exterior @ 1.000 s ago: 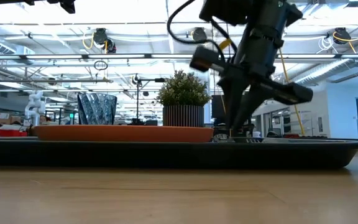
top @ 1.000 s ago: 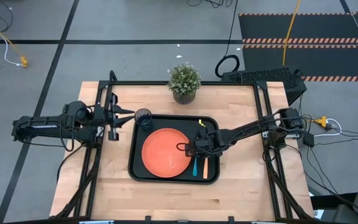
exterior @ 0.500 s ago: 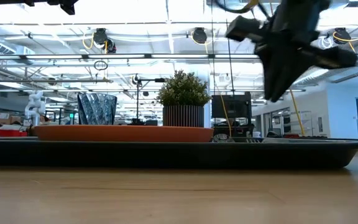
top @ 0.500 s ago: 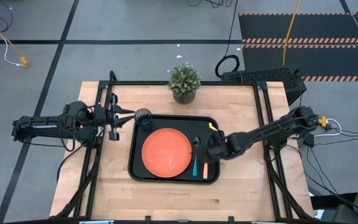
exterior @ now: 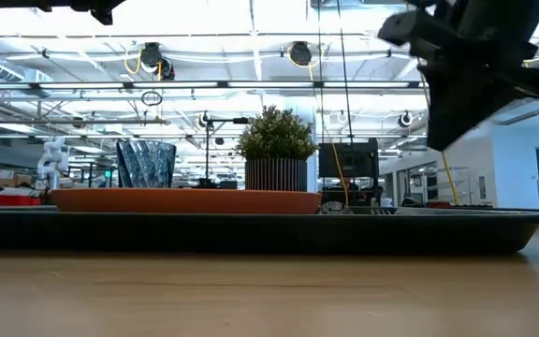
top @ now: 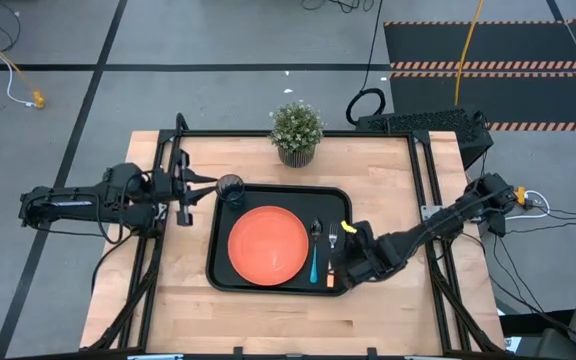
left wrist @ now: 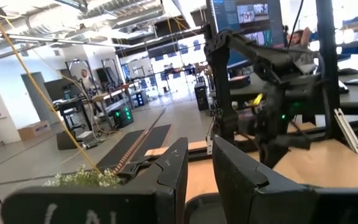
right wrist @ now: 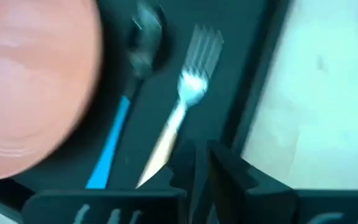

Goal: Pick and place plate/cup/fork/spoon on tray

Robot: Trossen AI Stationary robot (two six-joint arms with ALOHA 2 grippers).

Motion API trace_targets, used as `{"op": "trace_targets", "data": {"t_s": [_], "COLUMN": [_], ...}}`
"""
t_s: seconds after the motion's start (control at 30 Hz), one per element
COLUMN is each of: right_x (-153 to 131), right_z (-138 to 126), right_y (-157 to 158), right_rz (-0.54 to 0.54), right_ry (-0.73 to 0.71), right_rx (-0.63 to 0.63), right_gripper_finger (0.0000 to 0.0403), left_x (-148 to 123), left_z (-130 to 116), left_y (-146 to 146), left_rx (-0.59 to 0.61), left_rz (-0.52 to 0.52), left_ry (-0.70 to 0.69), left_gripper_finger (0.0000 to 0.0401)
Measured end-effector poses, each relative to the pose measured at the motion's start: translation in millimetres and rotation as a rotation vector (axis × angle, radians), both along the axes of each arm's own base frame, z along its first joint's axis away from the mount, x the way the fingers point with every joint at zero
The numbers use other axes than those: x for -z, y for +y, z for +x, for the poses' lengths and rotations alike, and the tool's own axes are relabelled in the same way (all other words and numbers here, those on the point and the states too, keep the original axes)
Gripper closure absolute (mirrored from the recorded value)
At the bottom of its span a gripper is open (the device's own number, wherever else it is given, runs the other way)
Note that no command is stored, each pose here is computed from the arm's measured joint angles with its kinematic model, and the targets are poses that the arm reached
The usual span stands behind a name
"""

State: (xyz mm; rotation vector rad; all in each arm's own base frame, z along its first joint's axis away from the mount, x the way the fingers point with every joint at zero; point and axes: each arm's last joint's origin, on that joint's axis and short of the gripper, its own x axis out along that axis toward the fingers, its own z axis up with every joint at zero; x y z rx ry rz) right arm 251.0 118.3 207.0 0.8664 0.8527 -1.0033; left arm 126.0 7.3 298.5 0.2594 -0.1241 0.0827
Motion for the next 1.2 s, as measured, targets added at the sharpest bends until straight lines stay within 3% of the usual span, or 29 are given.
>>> {"op": "trace_targets", "data": {"t_s": [0.13,0.27,0.37,0.57,0.67,0.83,0.93,1.2], "right_x": [-4.1,-2.5,2.2,10.6,15.7,21.8,15.0,-19.4], "right_z": [-2.7,-4.5,-7.4,-17.7,-24.5,-32.6,-36.3,-29.2], "right_y": [2.4,3.2,-1.1,-10.9,-12.2,-12.9,-15.5,-31.9], "right_rz": [-0.187,-0.208,-0.249,-0.453,-0.444,-0.277,-0.243,-0.384], "right_ry": [0.003,0.112,0.168,0.251,0.264,0.321,0.318,0.090], "right_rx": [-0.171,-0.357,-0.414,-0.441,-0.447,-0.464,-0.466,-0.533], "right_gripper_finger": [0.0389,0.0401,0.0397,0.0400,0.0402,0.0402,0.0403,0.0403], "left_x": [2.5,5.2,7.7,10.2,10.5,8.8,7.0,4.8], "left_z": [0.2,0.2,0.1,0.0,0.1,0.0,-0.1,-0.4], "left_y": [1.0,3.0,4.1,5.0,5.0,5.1,5.1,6.0], "left_rx": [-0.034,-0.103,-0.141,-0.167,-0.165,-0.164,-0.165,-0.189], "left_rz": [0.001,-0.012,-0.036,-0.106,-0.140,-0.139,-0.125,-0.074], "left_ry": [0.026,0.054,0.076,0.091,0.089,0.071,0.055,0.039], "left_gripper_finger": [0.0323,0.0323,0.0323,0.0323,0.0323,0.0323,0.0323,0.0323]}}
